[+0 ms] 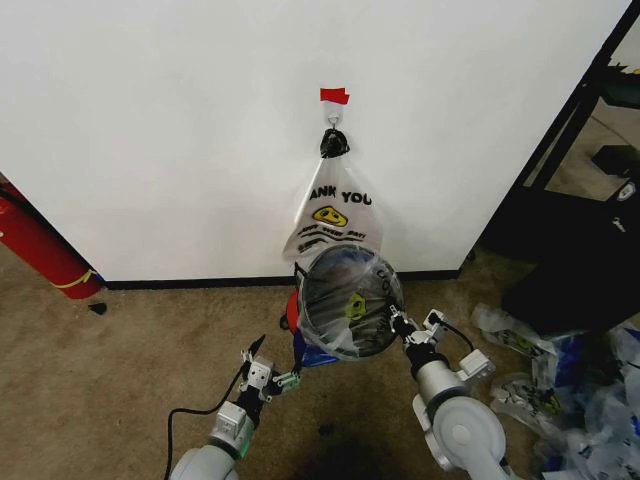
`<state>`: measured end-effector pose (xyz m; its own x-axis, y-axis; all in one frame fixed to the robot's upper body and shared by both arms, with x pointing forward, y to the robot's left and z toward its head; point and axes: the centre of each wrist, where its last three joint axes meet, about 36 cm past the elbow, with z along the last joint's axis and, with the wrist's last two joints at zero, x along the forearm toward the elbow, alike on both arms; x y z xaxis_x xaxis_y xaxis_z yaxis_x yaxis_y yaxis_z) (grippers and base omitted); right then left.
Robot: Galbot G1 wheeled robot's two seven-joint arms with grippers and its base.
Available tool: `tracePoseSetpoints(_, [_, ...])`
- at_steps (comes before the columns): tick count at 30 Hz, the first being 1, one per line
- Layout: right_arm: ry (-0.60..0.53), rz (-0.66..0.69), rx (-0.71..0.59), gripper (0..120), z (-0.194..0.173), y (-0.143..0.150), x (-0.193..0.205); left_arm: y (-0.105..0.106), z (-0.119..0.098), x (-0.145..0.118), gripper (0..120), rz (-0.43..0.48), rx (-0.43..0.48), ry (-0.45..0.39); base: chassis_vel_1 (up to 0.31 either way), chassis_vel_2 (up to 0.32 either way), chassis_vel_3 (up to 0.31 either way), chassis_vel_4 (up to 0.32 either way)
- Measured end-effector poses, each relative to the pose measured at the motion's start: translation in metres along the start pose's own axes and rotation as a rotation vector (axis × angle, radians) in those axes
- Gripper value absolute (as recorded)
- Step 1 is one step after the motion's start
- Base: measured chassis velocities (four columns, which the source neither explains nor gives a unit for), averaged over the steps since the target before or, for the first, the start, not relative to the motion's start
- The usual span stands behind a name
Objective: Pick up the garbage bag from the wall and place it over the trash bin.
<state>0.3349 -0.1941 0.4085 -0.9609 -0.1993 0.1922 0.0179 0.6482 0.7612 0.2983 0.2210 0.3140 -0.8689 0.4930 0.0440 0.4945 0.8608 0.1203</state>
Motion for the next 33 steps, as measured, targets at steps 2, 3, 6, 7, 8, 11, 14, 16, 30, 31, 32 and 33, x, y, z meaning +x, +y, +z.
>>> tracePoseSetpoints(2, [-0.002,0.006,0.001,0,0.0,-0.001,-0.001,0.01,0.007,0.004,100,0.102,-0.018,-0.06,0.0,0.0,0.0,0.0])
tracePoseSetpoints(3, [-0.004,0.009,0.002,0,-0.001,-0.002,-0.002,0.014,0.008,0.006,100,0.154,-0.024,-0.084,0.0,0.0,0.0,0.0])
tracePoseSetpoints(6, [-0.011,0.018,0.004,0,-0.002,-0.006,-0.005,0.026,0.009,0.011,100,0.268,-0.044,-0.138,0.0,0.0,0.0,0.0])
tracePoseSetpoints(7, [-0.017,0.022,0.004,0,-0.003,-0.007,-0.006,0.031,0.008,0.012,100,0.3,-0.059,-0.155,0.0,0.0,0.0,0.0])
tracePoseSetpoints(8, [-0.033,0.028,0.007,0,-0.002,-0.01,-0.009,0.04,0.005,0.013,100,0.34,-0.086,-0.177,0.0,0.0,0.0,0.0])
tracePoseSetpoints(11, [-0.068,0.028,0.019,0,0.001,-0.016,-0.014,0.044,-0.014,0.014,100,0.312,-0.099,-0.22,0.0,0.0,0.0,0.0])
tracePoseSetpoints(14, [-0.08,0.017,0.039,0,0.006,-0.019,-0.016,0.038,-0.033,0.012,100,0.252,-0.045,-0.248,0.0,0.0,0.0,0.0])
tracePoseSetpoints(16, [-0.091,0.002,0.073,0,0.014,-0.021,-0.016,0.021,-0.059,0.01,100,0.177,0.08,-0.266,0.0,0.0,0.0,0.0])
tracePoseSetpoints(30, [-0.14,-0.151,0.308,0,0.037,-0.031,-0.017,-0.072,-0.145,0.0,67,0.105,0.352,-0.041,0.0,0.0,0.0,0.0])
tracePoseSetpoints(31, [-0.142,-0.161,0.326,0,0.038,-0.031,-0.016,-0.071,-0.148,-0.003,61,0.102,0.32,-0.015,0.0,0.0,0.0,0.0])
tracePoseSetpoints(32, [-0.146,-0.17,0.342,0,0.04,-0.032,-0.016,-0.07,-0.151,-0.006,55,0.092,0.299,0.005,0.0,0.0,0.0,0.0])
tracePoseSetpoints(33, [-0.151,-0.178,0.36,0,0.041,-0.033,-0.016,-0.068,-0.153,-0.009,54,0.081,0.276,0.028,0.0,0.0,0.0,0.0])
